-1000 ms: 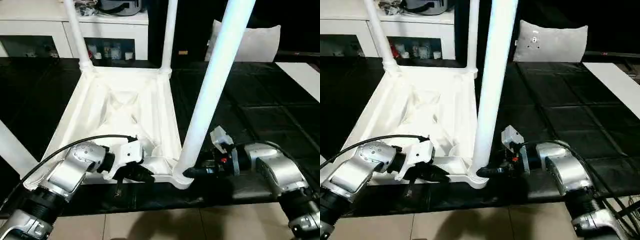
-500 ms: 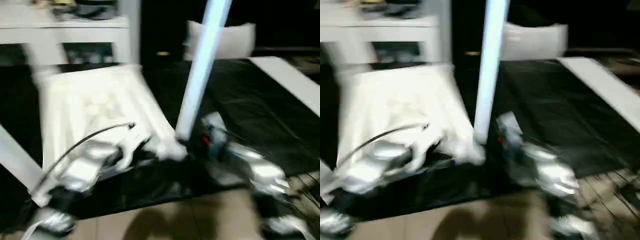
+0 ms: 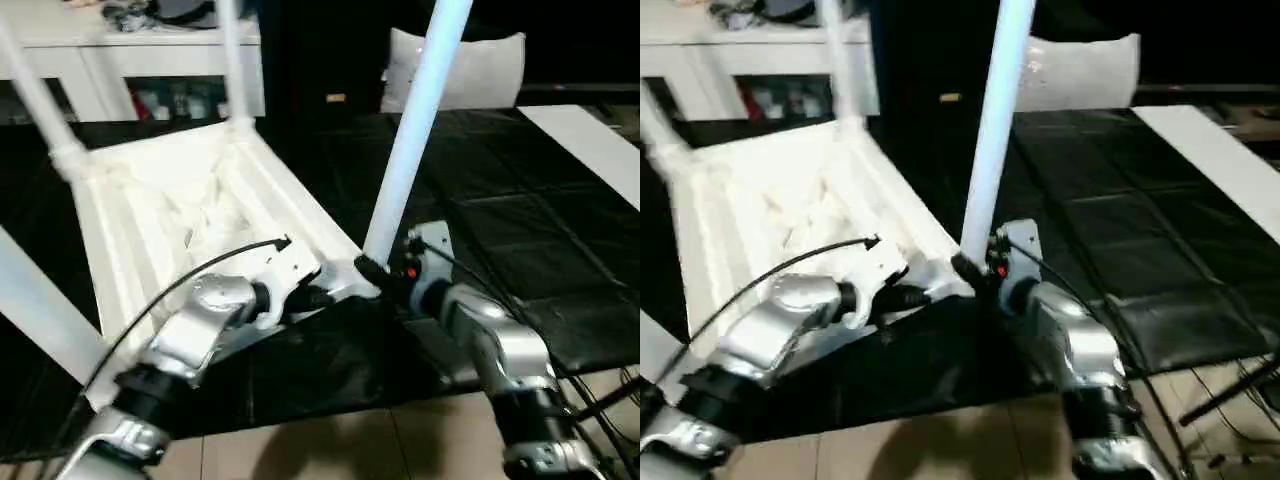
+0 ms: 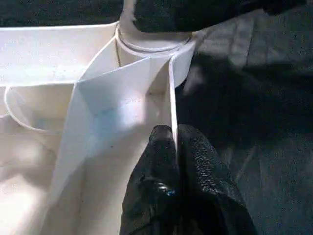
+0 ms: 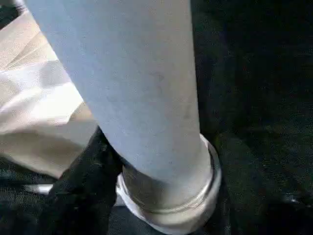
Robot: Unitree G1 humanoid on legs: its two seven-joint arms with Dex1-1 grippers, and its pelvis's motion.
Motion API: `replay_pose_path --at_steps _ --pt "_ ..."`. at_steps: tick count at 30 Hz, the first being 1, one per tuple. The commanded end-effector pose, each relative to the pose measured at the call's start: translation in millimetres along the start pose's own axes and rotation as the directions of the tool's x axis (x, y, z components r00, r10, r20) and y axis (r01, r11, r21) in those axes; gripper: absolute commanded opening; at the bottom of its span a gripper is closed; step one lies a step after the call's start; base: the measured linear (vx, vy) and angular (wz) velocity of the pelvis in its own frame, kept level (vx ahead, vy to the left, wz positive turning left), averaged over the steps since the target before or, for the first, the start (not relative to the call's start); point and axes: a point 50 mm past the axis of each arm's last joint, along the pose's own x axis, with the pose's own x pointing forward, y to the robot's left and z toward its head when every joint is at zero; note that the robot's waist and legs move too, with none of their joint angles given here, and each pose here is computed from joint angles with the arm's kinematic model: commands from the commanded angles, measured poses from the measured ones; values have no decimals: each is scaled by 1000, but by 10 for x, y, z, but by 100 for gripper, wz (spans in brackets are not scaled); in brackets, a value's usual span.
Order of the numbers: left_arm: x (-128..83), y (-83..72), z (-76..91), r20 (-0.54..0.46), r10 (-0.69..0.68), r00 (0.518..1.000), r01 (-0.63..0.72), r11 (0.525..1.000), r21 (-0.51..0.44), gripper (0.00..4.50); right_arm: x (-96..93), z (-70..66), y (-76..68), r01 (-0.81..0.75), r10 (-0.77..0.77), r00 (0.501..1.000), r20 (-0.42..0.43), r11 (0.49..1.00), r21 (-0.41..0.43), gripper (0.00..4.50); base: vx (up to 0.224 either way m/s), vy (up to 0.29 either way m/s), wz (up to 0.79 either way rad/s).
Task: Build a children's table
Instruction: Rotate leg to tighten
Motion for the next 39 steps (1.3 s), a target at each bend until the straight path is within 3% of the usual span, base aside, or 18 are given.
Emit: replay_pose_path --at_steps 1,6,11,12,13,18,23,30,35,39 --pt "-49 -30 67 32 -77 996 72 988 138 0 -164 73 -79 -41 42 999 24 998 -57 368 0 0 0" --pt "-129 46 18 -13 -86 996 87 965 246 0 -413 110 -17 -247 256 966 43 958 -144 411 0 0 0" --pt "-127 88 31 26 -55 998 48 974 220 0 -428 173 14 -259 277 958 72 947 -192 444 0 0 0" --pt "-134 81 28 33 -60 998 52 977 208 43 -418 189 27 -261 280 957 82 946 -192 450 0 0 0" --pt "-142 72 31 49 -68 996 57 978 200 53 -403 204 40 -258 279 956 87 945 -199 450 0 0 0" --pt "-185 35 -8 83 -88 993 71 979 192 84 -355 226 92 -277 304 949 83 930 -240 450 0 0 0" --pt "-281 -54 -60 78 -67 995 54 986 161 124 -293 294 110 -250 292 947 134 932 -261 450 0 0 0" --pt "-448 -109 -161 -64 -31 997 44 973 226 185 -238 297 152 -272 317 940 126 920 -282 450 0 0 0" --pt "-642 41 -239 -224 119 967 -32 933 357 230 -174 288 201 -288 334 935 120 911 -295 450 0 0 0" --pt "-687 138 -231 -224 203 953 -106 917 383 263 -148 275 231 -295 342 932 118 908 -298 450 0 0 0"
